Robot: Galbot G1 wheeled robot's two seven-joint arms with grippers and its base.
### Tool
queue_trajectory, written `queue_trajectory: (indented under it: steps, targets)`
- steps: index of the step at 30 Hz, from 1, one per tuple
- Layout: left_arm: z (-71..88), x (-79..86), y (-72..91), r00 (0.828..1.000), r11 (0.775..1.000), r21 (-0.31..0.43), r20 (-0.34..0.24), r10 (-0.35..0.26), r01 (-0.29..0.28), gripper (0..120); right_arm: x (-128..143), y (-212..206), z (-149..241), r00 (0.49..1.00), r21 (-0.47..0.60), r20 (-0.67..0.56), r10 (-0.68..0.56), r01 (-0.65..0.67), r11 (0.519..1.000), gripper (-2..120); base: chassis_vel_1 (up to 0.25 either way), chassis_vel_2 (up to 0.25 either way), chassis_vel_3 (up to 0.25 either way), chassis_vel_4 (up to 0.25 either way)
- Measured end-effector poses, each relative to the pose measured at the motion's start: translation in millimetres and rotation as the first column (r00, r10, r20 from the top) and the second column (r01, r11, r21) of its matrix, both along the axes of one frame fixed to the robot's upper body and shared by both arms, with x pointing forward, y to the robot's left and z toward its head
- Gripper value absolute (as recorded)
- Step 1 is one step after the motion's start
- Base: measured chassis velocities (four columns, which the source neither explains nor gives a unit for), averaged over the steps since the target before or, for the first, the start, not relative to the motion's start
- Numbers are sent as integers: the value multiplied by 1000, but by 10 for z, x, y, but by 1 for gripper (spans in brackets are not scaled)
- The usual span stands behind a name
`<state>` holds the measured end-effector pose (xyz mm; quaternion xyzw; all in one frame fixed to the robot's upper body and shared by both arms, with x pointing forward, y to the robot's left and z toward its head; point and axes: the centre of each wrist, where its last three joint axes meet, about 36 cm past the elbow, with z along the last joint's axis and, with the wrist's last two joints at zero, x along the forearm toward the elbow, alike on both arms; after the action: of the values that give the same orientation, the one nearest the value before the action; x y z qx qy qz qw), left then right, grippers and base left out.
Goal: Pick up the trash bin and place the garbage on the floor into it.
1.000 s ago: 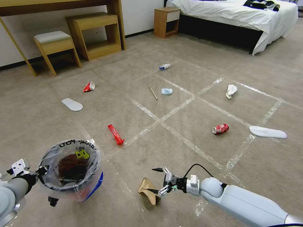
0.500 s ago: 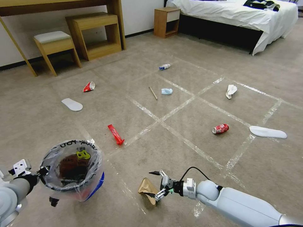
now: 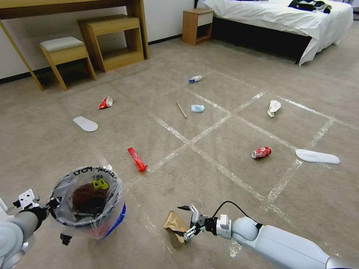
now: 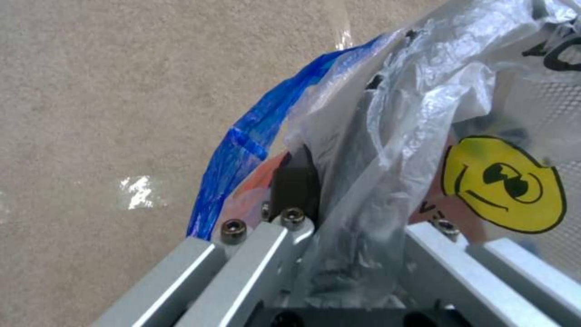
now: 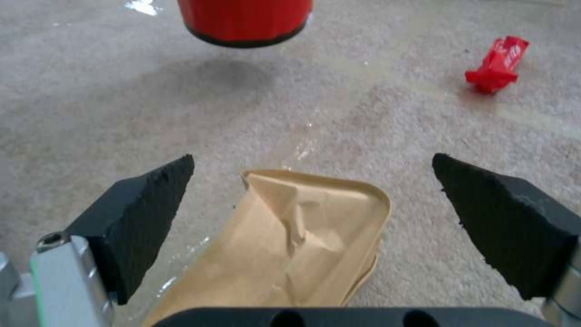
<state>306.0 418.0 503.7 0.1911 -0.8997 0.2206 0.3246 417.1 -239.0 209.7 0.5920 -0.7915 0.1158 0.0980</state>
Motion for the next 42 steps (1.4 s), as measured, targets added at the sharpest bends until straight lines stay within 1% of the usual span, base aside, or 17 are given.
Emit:
queue_trajectory:
  steps: [5,12,20,27,42]
  targets:
    - [-25,5,-28,1000,1000,-6,-3,-4,4,0,-22,13,-107,1000,-12,-12,-7,7,1000,100,0,0,0,0]
    - [-32,2,-28,1000,1000,-4,-2,-7,7,0,-47,4,-224,999,-28,-28,-24,23,999,100,0,0,0,0]
    - [-51,2,-48,1000,1000,-6,-5,-10,10,0,-132,-60,-340,998,-39,-46,-46,44,998,100,0,0,0,0]
    - [-70,12,-81,1000,1000,-6,-6,-18,18,0,-347,-120,-487,995,-46,-79,-64,61,997,100,0,0,0,0]
    - [-46,-9,-123,1000,1000,-5,-2,-30,30,0,-441,-27,-525,993,-38,-94,-70,66,997,100,0,0,0,0]
